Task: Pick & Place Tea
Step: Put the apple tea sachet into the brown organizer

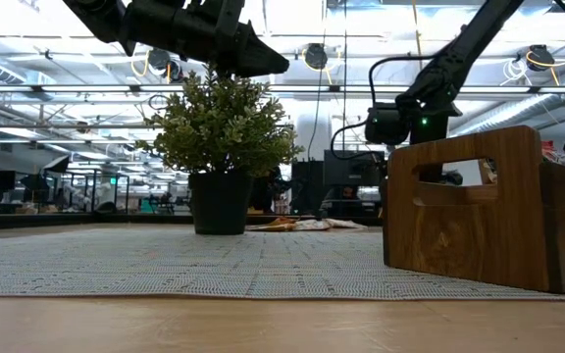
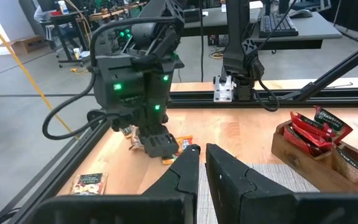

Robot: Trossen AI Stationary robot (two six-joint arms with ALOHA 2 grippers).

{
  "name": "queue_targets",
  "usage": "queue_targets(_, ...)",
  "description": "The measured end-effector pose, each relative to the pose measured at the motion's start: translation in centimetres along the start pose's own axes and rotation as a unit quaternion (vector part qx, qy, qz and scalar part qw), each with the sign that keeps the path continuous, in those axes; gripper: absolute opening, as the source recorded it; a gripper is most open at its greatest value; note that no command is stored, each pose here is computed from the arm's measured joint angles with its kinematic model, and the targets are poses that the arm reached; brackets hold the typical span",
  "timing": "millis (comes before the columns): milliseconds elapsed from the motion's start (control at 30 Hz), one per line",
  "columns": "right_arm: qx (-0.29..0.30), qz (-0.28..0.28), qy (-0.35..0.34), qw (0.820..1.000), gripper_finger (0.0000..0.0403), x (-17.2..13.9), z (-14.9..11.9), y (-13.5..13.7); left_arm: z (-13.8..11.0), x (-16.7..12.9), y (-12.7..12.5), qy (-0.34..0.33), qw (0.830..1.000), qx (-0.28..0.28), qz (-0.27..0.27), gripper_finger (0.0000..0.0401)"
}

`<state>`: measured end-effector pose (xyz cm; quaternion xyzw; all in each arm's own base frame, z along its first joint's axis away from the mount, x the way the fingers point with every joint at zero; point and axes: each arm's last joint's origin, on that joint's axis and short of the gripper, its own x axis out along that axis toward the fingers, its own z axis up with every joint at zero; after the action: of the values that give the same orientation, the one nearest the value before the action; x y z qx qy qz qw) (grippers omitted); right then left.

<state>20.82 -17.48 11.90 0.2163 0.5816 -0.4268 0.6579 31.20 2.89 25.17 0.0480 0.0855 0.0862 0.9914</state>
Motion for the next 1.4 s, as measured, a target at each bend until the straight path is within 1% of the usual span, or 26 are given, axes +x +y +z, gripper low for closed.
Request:
queue_targets(133, -0.007, 0.009, 0.000, 1.000, 0.0081, 0.2, 0.2, -0.5, 0.0, 0.0, 0.0, 0.000, 1.000, 0.000, 0.000, 0.0035)
queue_targets(267, -0.037, 0.017, -0.011, 0.999, 0.0023, 0.2, 0.4, -0.4, 0.0, 0.0, 0.0, 0.000, 1.000, 0.000, 0.000, 0.0035)
queue_targets(300, -0.047, 0.017, -0.015, 0.999, 0.0015, 0.2, 0.5, -0.3, 0.0, 0.0, 0.0, 0.000, 1.000, 0.000, 0.000, 0.0035)
queue_targets(500, -0.106, 0.012, -0.040, 0.993, 0.0009, -0.2, 0.5, 0.9, 0.0, 0.0, 0.0, 0.000, 1.000, 0.000, 0.000, 0.0035)
queue_targets(600, -0.144, -0.001, -0.069, 0.987, 0.0006, -1.2, 0.4, 2.0, 0.0, 0.0, 0.0, 0.000, 1.000, 0.000, 0.000, 0.0035)
queue_targets(700, -0.197, -0.008, -0.101, 0.975, 0.0003, -2.9, -0.2, 3.1, 0.0, 0.0, 0.0, 0.000, 1.000, 0.000, 0.000, 0.0035)
queue_targets(767, -0.234, -0.016, -0.154, 0.960, 0.0002, -4.9, -0.2, 4.0, 0.0, 0.0, 0.0, 0.000, 1.000, 0.000, 0.000, 0.0035)
queue_targets(867, -0.298, -0.049, -0.212, 0.929, 0.0001, -7.6, -1.0, 5.4, 0.0, 0.0, 0.0, 0.000, 1.000, 0.000, 0.000, 0.0035)
queue_targets(1000, -0.383, -0.078, -0.295, 0.872, 0.0000, -10.9, -3.1, 7.7, 0.4, 0.0, 0.0, -0.018, 1.000, -0.002, 0.001, 0.0035)
queue_targets(1100, -0.437, -0.086, -0.360, 0.820, 0.0000, -11.7, -5.5, 9.5, 0.6, 0.0, 0.1, -0.030, 1.000, -0.003, 0.002, 0.0035)
queue_targets(1200, -0.483, -0.119, -0.426, 0.756, 0.0000, -11.3, -8.0, 10.9, 0.7, 0.0, 0.1, -0.036, 0.999, -0.003, 0.003, 0.0035)
queue_targets(1300, -0.504, -0.166, -0.489, 0.693, 0.0000, -10.7, -10.1, 11.6, 0.7, 0.0, 0.1, -0.038, 0.999, -0.014, 0.002, 0.0035)
queue_targets(1367, -0.498, -0.180, -0.529, 0.663, 0.0000, -10.3, -11.0, 11.8, 1.0, -0.1, 0.1, -0.050, 0.999, -0.017, 0.003, 0.0035)
queue_targets(1400, -0.491, -0.185, -0.545, 0.654, 0.0000, -10.2, -11.4, 11.7, 1.0, -0.1, 0.1, -0.052, 0.998, -0.018, 0.003, 0.0035)
